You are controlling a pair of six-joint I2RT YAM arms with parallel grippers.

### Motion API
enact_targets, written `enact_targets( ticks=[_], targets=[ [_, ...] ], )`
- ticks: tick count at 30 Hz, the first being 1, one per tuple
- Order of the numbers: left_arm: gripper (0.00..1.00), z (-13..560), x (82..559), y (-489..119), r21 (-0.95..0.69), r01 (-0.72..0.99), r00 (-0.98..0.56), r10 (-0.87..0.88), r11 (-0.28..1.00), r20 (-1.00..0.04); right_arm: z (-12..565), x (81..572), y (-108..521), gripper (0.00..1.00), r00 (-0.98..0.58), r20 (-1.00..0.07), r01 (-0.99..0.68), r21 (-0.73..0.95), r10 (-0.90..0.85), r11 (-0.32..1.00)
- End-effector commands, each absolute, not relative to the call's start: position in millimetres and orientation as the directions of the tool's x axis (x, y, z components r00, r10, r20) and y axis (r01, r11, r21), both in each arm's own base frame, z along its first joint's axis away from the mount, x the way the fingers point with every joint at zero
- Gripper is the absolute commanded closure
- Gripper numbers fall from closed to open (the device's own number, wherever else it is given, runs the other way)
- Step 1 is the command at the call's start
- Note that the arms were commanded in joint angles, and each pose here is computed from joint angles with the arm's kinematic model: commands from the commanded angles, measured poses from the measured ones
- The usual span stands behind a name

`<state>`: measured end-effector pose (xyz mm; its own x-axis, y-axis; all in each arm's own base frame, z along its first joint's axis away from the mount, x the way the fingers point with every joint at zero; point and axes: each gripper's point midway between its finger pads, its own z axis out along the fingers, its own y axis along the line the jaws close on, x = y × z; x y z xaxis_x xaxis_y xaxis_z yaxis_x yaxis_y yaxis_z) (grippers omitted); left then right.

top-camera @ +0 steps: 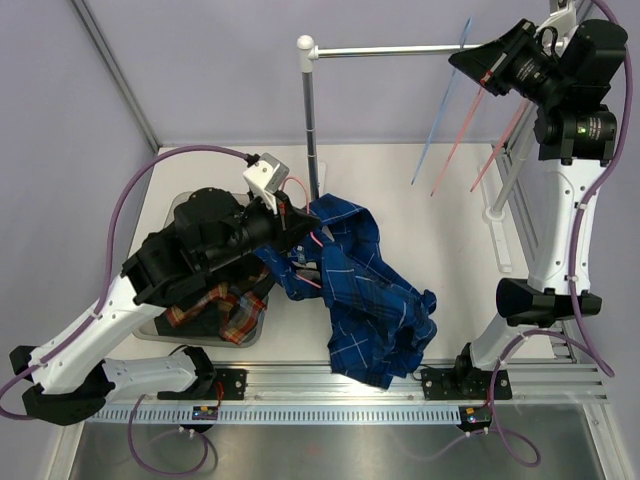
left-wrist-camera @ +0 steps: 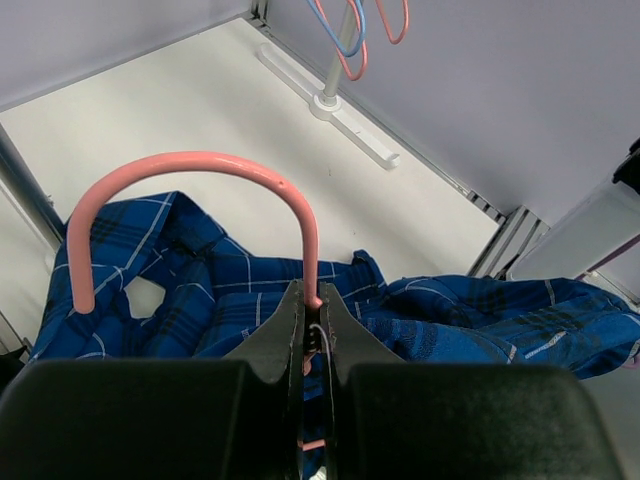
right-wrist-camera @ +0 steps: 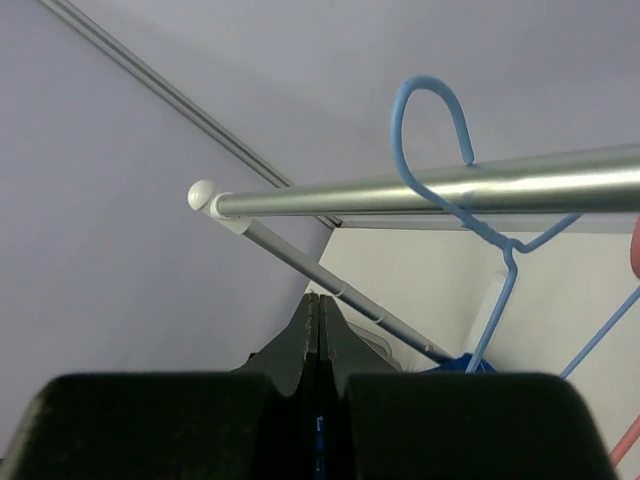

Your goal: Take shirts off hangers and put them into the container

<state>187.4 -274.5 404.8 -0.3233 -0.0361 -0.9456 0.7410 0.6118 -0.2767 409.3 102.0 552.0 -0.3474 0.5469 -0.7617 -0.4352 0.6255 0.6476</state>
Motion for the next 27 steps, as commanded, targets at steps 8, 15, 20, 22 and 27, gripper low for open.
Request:
enact_targets(
  ticks=[8,15,20,22,27],
  targets=[
    [1.00,424,186,-271,-0.262,0.760,-0.264,-0.086,0.595,-0.961,569,435,105,1.00,-0.331,-0.757,-0.521,0.644,0.563,0.560],
    [1.00,417,187,-272,-0.256,0.756,-0.270,-0.069,0.602,-0.960,574,444,102,1.00,-0.290,-0.778,-0.536,0.614,0.556,0.579],
    [1.00,412,188,-276,-0.261,0.758,-0.282,-0.061,0.598,-0.958,578,448,102,1.00,-0.286,-0.780,-0.557,0.608,0.557,0.566],
    [1.00,410,189,-277,-0.265,0.756,-0.288,-0.060,0.599,-0.956,576,452,99,1.00,-0.293,-0.773,-0.556,0.617,0.563,0.557],
    [1.00,407,188,-277,-0.269,0.754,-0.296,-0.057,0.599,-0.954,580,460,93,1.00,-0.279,-0.762,-0.560,0.623,0.585,0.546]
  ],
)
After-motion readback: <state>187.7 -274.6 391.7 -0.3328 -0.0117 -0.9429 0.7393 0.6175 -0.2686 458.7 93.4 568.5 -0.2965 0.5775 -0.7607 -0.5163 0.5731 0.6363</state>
